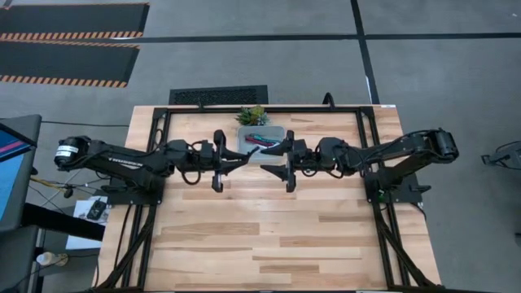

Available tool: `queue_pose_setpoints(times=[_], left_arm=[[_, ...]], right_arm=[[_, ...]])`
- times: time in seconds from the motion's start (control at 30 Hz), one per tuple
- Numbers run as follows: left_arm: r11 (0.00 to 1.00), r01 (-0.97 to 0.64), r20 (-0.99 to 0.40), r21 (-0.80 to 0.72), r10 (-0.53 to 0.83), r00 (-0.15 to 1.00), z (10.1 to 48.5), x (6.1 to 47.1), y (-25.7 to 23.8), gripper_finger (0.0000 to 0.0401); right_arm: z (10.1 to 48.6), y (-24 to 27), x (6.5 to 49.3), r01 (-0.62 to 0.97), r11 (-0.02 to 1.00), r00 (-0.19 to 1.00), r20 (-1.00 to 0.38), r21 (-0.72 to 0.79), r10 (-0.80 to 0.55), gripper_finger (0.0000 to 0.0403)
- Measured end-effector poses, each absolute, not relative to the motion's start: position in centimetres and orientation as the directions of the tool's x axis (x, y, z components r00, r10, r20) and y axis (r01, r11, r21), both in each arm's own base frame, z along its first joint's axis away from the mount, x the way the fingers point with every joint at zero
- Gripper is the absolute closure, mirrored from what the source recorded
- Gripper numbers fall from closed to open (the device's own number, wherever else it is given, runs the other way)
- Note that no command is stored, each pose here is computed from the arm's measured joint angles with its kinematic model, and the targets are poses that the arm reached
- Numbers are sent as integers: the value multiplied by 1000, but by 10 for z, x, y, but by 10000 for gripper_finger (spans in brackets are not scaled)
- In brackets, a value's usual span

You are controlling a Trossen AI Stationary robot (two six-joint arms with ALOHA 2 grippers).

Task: Pick and place USB-C Cables
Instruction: Put the black charger cable into the gray bin

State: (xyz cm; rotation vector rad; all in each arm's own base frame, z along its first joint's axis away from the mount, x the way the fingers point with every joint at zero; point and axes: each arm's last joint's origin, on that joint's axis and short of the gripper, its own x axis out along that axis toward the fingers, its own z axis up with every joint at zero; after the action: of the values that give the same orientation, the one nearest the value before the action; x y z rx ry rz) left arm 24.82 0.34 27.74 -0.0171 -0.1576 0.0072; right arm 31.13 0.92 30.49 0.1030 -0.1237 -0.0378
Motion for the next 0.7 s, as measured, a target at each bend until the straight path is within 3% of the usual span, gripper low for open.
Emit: queue_pose_setpoints(times=[0.7], left_arm=[[999,44,160,-17,-41,986,281,278,-1,364]], right_arm=[[302,11,313,24,994,994,105,104,-35,148]])
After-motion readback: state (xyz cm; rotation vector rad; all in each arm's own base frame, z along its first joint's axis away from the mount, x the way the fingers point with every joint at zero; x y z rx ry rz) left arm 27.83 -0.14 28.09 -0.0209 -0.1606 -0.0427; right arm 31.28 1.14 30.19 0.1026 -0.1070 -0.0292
